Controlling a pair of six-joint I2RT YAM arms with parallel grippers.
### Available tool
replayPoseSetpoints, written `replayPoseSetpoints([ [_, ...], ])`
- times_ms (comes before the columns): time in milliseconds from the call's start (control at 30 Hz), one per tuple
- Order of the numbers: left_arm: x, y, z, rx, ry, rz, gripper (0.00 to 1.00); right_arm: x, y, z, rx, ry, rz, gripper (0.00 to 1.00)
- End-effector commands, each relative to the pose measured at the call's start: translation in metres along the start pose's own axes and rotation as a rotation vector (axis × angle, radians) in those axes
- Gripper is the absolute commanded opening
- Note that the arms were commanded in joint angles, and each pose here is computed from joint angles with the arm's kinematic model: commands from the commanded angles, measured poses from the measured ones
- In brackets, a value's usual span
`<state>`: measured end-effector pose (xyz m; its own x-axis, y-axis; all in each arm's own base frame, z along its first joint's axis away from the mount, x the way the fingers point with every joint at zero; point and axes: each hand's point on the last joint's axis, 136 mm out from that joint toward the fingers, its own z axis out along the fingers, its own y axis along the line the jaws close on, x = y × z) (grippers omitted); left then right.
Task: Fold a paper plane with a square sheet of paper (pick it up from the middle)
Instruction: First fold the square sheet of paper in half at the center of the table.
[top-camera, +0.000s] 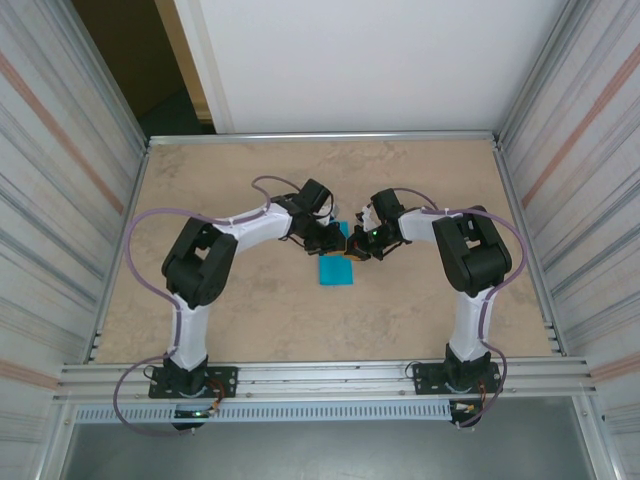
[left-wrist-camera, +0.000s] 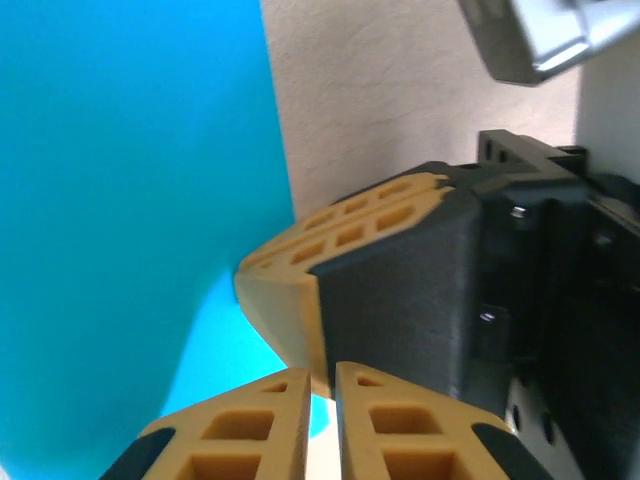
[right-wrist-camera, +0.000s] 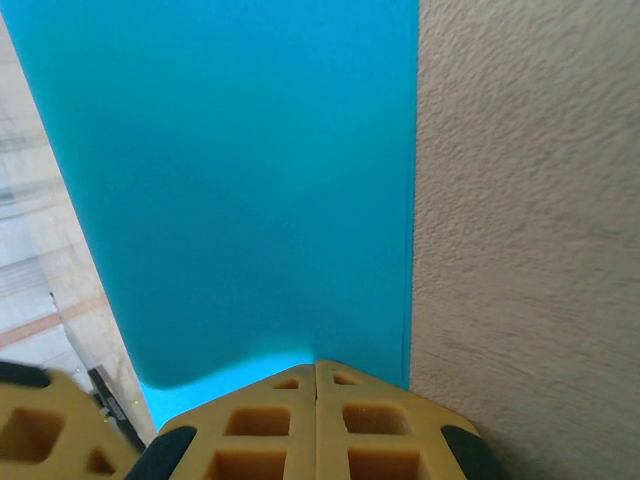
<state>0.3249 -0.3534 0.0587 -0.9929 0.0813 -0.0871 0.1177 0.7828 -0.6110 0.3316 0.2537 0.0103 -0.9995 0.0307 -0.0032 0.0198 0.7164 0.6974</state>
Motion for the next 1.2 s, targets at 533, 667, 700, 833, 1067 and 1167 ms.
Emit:
replayPoseSetpoints([
  [533,0.0,0.041,0.015,-0.023,0.037,-0.101,0.13,0.039,-0.089,0.019,0.311,0.113,0.122,0.0],
  [667,0.003,0.046,0.017,-0.01,0.041,-0.122,0.13,0.04,-0.093,0.018,0.328,0.114,0.123,0.0],
  [700,0.002,0.048,0.016,-0.008,0.039,-0.126,0.13,0.04,-0.093,0.018,0.33,0.115,0.125,0.0],
  [833,0.004,0.054,0.016,-0.006,0.038,-0.14,0.14,0.04,-0.095,0.018,0.34,0.117,0.126,0.0],
  [1067,0.008,0.074,0.014,0.008,0.033,-0.159,0.15,0.042,-0.1,0.017,0.367,0.122,0.133,0.0],
  [1167,0.011,0.087,0.008,0.01,0.014,-0.142,0.16,0.044,-0.105,0.016,0.384,0.128,0.14,0.0],
])
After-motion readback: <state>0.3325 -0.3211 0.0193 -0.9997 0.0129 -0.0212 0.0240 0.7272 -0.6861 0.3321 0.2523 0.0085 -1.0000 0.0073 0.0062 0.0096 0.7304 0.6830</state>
